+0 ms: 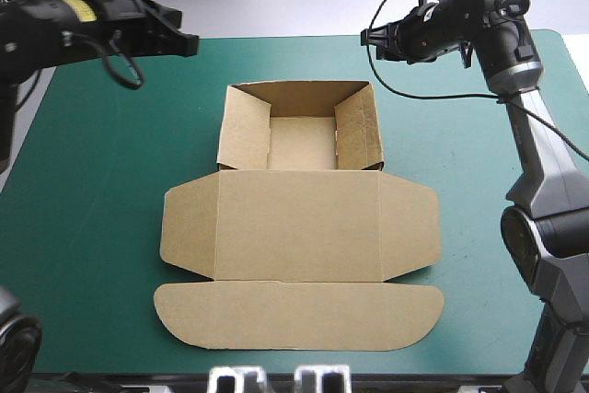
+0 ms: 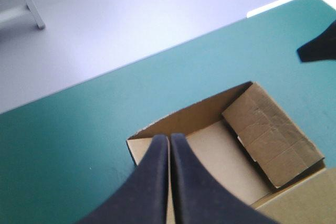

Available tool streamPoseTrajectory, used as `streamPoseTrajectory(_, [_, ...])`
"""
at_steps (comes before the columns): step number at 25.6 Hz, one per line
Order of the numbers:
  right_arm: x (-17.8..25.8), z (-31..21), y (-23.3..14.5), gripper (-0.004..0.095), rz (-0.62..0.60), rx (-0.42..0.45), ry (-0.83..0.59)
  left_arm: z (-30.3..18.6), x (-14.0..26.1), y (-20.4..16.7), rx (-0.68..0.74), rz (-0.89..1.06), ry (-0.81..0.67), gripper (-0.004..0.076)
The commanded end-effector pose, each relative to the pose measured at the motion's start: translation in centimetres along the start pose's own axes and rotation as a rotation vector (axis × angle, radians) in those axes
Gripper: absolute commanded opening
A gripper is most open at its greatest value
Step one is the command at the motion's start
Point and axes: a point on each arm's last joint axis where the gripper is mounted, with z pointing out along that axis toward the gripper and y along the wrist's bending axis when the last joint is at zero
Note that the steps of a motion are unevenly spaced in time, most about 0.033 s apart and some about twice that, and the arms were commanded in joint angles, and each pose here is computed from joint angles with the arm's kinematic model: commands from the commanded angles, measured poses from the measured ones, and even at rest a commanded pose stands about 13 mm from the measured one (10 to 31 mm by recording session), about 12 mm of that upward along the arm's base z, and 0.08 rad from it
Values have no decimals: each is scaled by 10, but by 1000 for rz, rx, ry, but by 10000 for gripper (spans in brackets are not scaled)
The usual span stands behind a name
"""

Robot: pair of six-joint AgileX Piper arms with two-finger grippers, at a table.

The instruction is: Fold the box

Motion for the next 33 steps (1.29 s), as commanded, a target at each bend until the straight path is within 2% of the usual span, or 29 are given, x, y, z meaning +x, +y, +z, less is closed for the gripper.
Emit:
streamPoseTrajectory(1, [8, -13, -6, 386, 7, -33, 17, -67, 5, -14, 18, 19, -88, -10])
streamPoseTrajectory(3, [19, 4, -12, 386, -21, -10, 85, -88, 17, -19, 13, 31, -97, -10])
streamPoseTrajectory(5, [27, 18, -14, 386, -26, -29, 122, -101, 36, -20, -7, 50, -71, -10])
streamPoseTrajectory(9, [32, 34, -17, 386, -17, -43, 135, -114, 78, -19, -77, 50, 9, -10])
streamPoseTrajectory(17, [45, 76, -15, 385, -12, -171, 265, -120, 192, -22, -176, -37, 82, -10])
streamPoseTrajectory(20, [51, 96, -19, 384, 7, -179, 317, -117, 237, -25, -179, -90, 128, -10])
streamPoseTrajectory(21, [54, 105, -22, 282, 23, -176, 342, -115, 263, -27, -181, -136, 147, -10])
streamPoseTrajectory(22, [54, 107, -22, 173, 26, -175, 344, -112, 274, -28, -181, -154, 158, -10])
streamPoseTrajectory(23, [53, 108, -22, -19, 30, -171, 331, -114, 292, -30, -187, -224, 157, -10])
streamPoseTrajectory(24, [51, 106, -22, -6, 28, -169, 321, -116, 298, -31, -188, -256, 152, -10])
streamPoseTrajectory(29, [16, 57, -40, -15, -18, -36, 162, -132, 320, -32, -235, -285, 196, -10])
streamPoseTrajectory(30, [9, 44, -50, -15, -32, 23, 121, -133, 320, -31, -240, -297, 186, -10])
streamPoseTrajectory(33, [1, 7, -115, -15, -14, 285, 64, -133, 319, -32, -242, -347, 167, -10])
